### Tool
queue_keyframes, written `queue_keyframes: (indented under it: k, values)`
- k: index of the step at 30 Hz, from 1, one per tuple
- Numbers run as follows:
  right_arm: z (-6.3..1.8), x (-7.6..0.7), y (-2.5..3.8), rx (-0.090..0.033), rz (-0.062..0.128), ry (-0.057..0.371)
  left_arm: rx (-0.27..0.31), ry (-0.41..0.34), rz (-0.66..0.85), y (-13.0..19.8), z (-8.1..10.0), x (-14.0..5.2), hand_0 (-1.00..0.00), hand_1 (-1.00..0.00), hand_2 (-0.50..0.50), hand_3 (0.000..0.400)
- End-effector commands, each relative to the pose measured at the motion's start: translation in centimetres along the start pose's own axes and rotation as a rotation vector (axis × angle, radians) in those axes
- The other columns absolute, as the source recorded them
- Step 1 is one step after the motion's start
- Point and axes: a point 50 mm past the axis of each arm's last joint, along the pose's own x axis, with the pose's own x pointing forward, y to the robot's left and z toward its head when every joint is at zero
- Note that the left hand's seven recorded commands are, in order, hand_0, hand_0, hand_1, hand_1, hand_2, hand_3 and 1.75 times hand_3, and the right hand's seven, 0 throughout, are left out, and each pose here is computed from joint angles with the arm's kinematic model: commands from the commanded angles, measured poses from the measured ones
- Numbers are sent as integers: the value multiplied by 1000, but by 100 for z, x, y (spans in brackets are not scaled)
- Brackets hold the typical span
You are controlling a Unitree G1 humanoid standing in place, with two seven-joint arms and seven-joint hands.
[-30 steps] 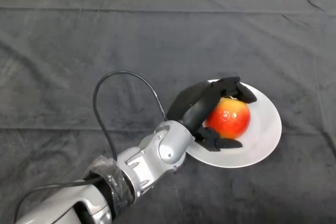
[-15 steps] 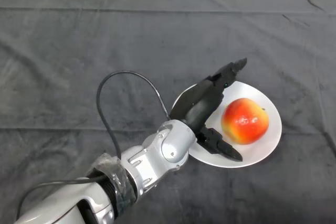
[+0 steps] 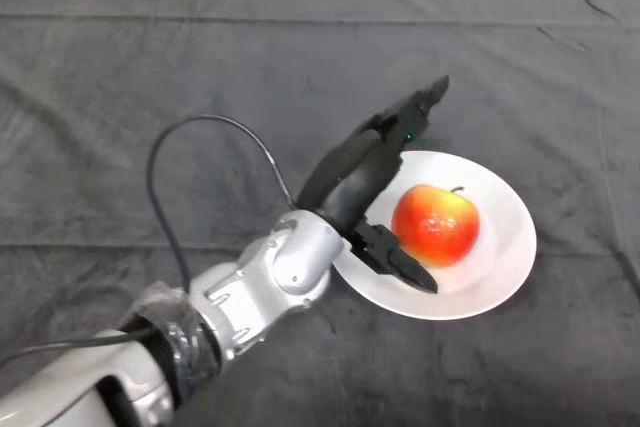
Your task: Move the apple to the plate
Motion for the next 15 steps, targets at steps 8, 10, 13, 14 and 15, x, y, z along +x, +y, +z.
queue_keyframes:
  k: [8,10,13,14,15]
  values:
    - [153,48,53,-10,20,-40,-41,-37,113,440,-180,-314,0,0,0,0]
    - [153,48,53,-10,20,-40,-48,-33,143,541,-218,-384,0,0,0,0]
    - [153,48,53,-11,20,-40,-58,-26,190,686,-260,-489,0,0,0,0]
    - [153,48,53,-11,20,-40,-61,-24,207,732,-271,-527,0,0,0,0]
    - [153,48,53,-11,20,-40,-63,-22,224,776,-281,-566,0,0,0,0]
